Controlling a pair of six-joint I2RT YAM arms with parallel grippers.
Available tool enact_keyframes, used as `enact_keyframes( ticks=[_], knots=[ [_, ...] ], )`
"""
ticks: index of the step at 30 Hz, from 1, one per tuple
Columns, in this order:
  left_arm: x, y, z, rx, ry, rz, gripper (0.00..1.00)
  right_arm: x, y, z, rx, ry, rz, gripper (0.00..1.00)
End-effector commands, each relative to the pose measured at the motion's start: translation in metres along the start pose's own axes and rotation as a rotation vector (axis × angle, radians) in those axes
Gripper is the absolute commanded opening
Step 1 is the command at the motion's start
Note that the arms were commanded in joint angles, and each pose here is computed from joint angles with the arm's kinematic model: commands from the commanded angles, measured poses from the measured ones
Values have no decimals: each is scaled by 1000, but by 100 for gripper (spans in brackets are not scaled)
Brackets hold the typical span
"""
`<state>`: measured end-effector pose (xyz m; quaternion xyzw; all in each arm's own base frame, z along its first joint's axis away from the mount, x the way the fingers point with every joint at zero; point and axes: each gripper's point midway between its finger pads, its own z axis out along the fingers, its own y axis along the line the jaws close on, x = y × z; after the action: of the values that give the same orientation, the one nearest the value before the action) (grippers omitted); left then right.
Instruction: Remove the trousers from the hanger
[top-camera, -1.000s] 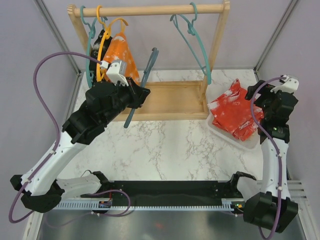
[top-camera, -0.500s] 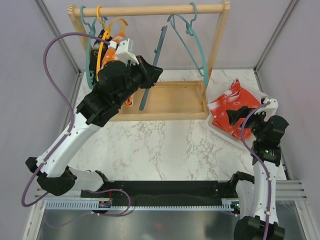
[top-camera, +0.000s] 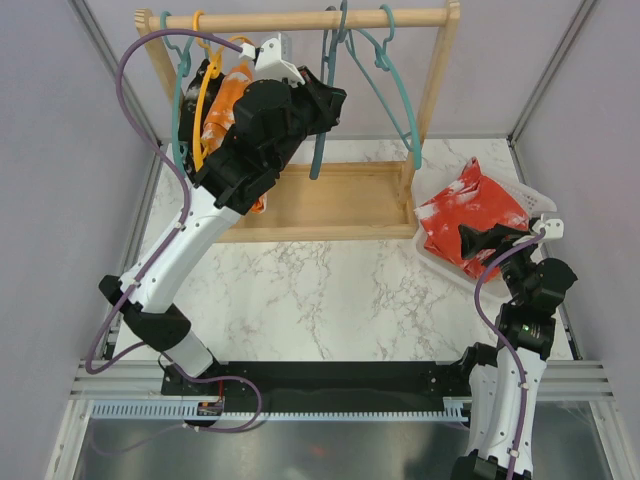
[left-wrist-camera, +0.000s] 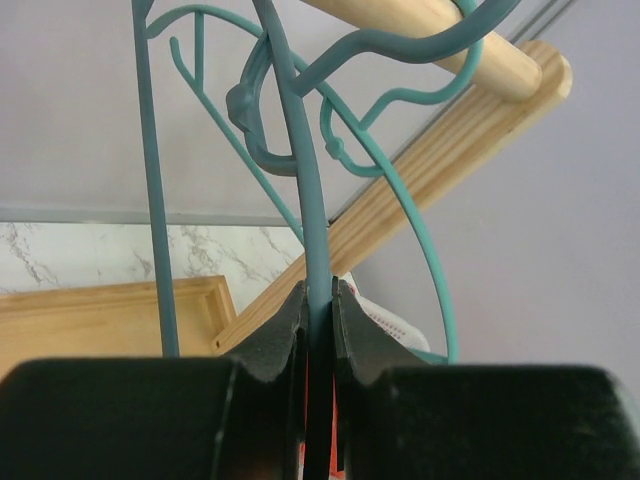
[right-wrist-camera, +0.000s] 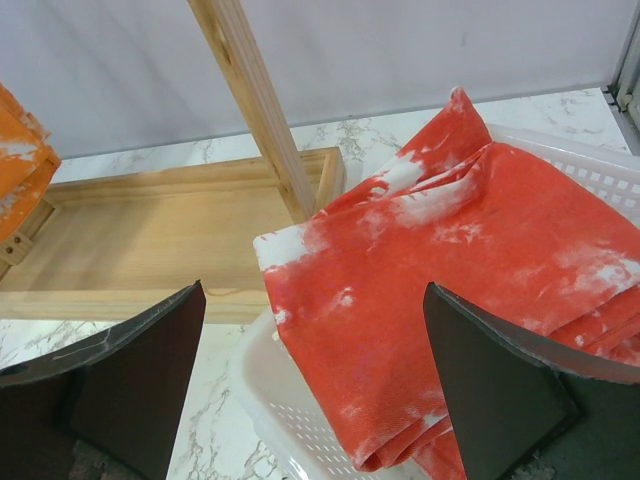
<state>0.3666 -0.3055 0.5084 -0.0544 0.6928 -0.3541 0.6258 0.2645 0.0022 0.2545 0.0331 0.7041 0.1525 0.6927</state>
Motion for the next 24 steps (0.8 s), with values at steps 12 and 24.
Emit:
enact_keyframes(
  ticks=[12,24],
  knots=[
    [-3,6,46,-55,-72,-79,2,-17,-2,-4,25,-81,-2,98],
    [27,13,59,-31,32,-82,23,-20,-4,-6,39,-96,0,98]
  ],
)
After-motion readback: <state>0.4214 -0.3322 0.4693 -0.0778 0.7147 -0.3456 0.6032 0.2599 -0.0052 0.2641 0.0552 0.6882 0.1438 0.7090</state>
